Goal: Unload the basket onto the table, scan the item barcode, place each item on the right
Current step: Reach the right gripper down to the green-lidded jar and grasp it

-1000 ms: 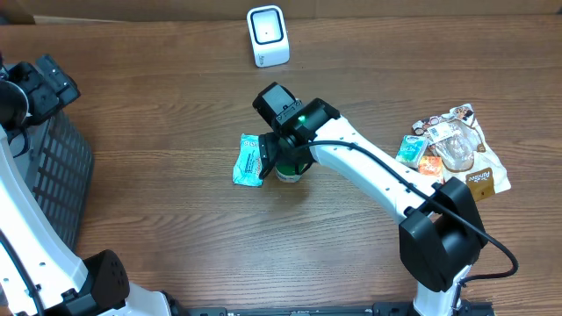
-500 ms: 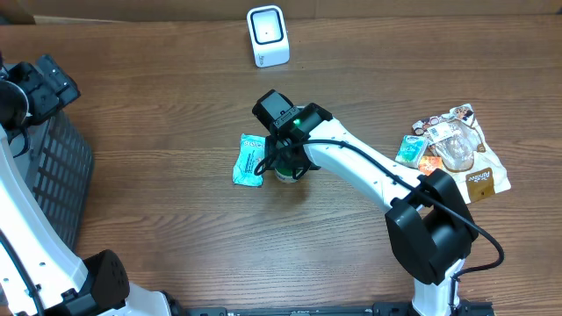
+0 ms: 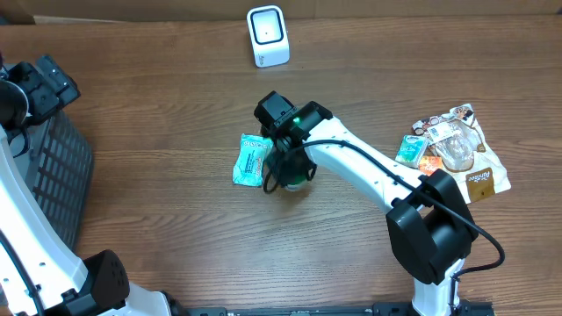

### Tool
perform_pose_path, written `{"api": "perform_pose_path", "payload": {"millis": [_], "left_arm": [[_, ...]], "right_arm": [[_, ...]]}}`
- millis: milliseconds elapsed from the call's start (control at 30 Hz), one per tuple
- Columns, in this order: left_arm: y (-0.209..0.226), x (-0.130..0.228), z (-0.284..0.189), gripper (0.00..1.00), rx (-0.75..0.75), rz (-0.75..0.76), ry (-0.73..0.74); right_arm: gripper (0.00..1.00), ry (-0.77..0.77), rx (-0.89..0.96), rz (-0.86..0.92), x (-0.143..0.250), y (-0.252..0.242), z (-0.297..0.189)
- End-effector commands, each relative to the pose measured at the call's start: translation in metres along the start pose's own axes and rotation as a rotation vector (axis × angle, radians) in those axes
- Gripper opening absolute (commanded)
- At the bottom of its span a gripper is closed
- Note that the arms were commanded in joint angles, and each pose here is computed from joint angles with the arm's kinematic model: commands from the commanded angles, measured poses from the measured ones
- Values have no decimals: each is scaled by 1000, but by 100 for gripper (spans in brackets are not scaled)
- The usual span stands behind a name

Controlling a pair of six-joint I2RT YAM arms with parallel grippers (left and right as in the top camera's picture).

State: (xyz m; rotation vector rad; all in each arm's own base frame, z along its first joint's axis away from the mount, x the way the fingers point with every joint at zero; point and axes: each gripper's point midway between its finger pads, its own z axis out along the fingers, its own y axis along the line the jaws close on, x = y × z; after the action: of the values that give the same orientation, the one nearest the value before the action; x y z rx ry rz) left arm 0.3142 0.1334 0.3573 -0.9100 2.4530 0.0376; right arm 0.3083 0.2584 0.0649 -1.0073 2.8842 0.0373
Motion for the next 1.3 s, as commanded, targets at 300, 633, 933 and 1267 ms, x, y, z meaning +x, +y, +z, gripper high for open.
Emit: {"api": "perform_pose_path", "payload": {"millis": [300, 633, 933, 1267], "left_arm": [[0, -1, -9, 100, 3, 19, -28], [0, -1, -9, 100, 3, 19, -28], [0, -1, -9, 100, 3, 19, -28], [0, -1, -9, 100, 3, 19, -28]], "right_arm": [[72, 71, -39, -888, 16, 0, -2], [100, -65, -43, -496, -22, 10, -32], [100, 6, -54, 220, -11, -3, -72], [100, 111, 22, 347, 21, -20, -16]]}}
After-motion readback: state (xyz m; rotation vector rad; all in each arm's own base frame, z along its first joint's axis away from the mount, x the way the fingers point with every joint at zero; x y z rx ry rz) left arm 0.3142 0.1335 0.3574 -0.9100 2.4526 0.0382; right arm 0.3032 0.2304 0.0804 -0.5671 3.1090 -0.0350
